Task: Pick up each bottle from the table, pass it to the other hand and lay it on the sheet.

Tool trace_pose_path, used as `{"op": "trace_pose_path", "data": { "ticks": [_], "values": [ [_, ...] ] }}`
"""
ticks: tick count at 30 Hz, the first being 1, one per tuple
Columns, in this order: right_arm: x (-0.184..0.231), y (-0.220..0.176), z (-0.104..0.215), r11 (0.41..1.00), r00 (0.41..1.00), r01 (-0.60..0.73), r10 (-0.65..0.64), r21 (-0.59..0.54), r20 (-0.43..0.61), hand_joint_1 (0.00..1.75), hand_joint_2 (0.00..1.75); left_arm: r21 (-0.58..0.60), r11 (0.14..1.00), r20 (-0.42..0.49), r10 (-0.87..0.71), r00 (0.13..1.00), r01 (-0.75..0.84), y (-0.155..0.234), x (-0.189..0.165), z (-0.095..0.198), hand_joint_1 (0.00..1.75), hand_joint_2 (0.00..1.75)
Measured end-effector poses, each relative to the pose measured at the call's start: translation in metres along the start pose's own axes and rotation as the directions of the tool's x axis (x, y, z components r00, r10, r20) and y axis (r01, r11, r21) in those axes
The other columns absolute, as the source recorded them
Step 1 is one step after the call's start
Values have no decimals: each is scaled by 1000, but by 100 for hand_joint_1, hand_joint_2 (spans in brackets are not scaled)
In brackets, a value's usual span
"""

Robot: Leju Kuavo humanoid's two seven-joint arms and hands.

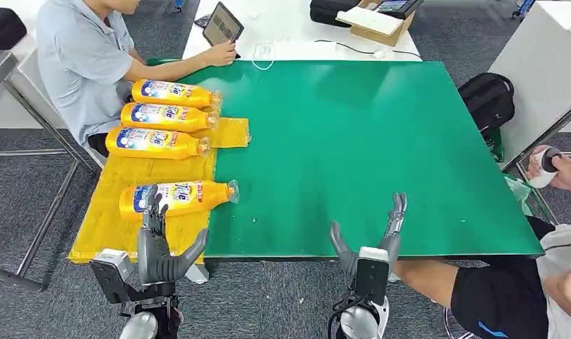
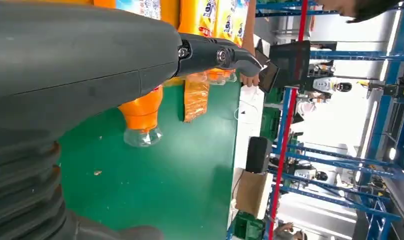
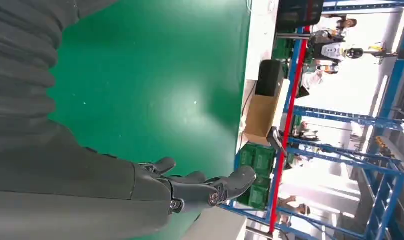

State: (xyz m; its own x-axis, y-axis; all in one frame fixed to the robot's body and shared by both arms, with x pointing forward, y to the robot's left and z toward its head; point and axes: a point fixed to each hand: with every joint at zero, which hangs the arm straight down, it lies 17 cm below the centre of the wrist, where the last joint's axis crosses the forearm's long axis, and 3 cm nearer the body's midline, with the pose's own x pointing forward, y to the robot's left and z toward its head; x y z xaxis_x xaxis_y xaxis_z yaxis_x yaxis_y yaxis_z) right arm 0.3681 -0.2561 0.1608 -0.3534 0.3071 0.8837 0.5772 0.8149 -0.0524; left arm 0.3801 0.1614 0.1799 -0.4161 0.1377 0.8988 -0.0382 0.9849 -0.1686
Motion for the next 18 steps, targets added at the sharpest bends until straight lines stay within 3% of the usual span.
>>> {"op": "trace_pose_path", "data": {
  "ticks": [18],
  "values": [
    [10,20,2,999,1000,17,-18,29,14,0,175,63,998,7,-15,1000,14,26,7,8,0,175]
  ]
}}
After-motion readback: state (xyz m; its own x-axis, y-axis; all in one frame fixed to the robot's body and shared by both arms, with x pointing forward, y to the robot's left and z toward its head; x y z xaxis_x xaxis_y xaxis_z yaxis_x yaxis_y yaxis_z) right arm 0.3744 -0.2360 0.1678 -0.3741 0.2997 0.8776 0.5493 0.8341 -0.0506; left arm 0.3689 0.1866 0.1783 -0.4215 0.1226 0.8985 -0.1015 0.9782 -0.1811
